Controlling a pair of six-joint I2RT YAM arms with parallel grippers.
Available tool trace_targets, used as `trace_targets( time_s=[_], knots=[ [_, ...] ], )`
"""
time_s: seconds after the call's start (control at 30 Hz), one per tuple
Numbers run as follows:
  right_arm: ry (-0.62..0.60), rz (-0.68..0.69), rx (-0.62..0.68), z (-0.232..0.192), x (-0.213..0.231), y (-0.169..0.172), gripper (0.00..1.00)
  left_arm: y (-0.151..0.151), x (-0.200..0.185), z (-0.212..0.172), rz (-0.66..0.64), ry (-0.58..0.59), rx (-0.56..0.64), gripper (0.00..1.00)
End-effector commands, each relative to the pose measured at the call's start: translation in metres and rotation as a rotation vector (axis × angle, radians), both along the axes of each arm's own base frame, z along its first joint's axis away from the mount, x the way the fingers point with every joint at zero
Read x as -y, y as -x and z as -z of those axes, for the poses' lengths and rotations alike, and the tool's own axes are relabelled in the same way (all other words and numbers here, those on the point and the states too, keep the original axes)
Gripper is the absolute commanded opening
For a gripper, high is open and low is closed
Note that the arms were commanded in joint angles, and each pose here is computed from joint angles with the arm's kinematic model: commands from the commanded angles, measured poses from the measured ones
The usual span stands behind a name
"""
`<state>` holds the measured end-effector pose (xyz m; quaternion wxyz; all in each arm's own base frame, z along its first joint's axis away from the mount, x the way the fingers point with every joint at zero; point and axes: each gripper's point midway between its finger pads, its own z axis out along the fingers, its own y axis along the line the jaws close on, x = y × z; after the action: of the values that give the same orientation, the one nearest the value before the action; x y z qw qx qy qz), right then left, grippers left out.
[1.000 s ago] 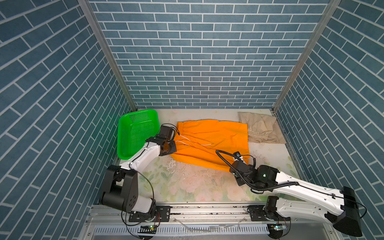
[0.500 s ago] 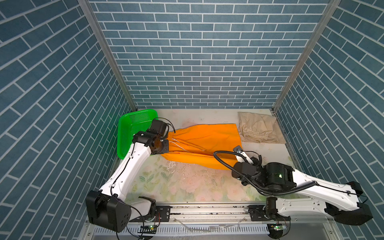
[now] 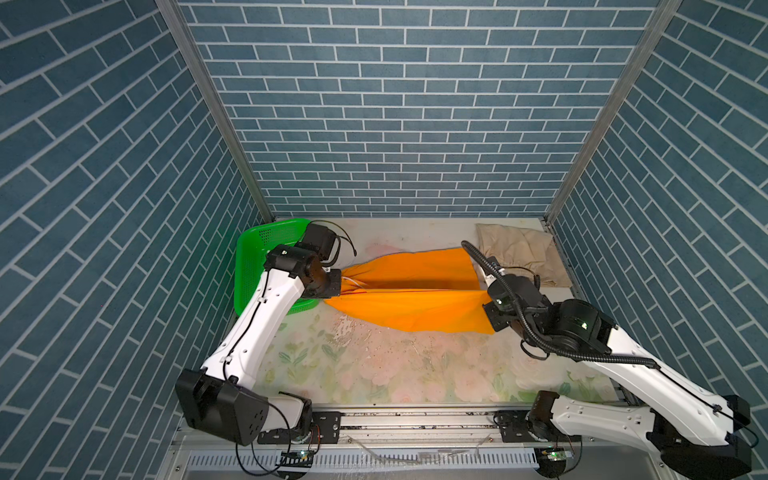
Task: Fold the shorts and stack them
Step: 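Lift the leg edge with the right gripper and fold it over toward the beige shorts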
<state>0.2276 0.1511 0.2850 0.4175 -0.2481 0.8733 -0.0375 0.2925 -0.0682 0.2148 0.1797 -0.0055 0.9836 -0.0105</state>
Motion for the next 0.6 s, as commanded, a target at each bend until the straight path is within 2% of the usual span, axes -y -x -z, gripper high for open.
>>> trace_targets(
  time_s=[0.0, 0.37, 0.57],
  knots=[
    [0.059, -0.063, -0.084, 0.014, 0.004, -0.025, 0.0, -0.009, -0.038, 0.003, -0.041, -0.161, -0.053, 0.08],
    [0.044, -0.071, -0.324, 0.071, 0.008, -0.143, 0.0, -0.071, -0.046, 0.04, -0.046, -0.237, -0.242, 0.07],
    [0.011, -0.127, -0.402, 0.106, -0.002, -0.192, 0.0, -0.105, -0.05, 0.062, -0.055, -0.286, -0.321, 0.07]
  ],
)
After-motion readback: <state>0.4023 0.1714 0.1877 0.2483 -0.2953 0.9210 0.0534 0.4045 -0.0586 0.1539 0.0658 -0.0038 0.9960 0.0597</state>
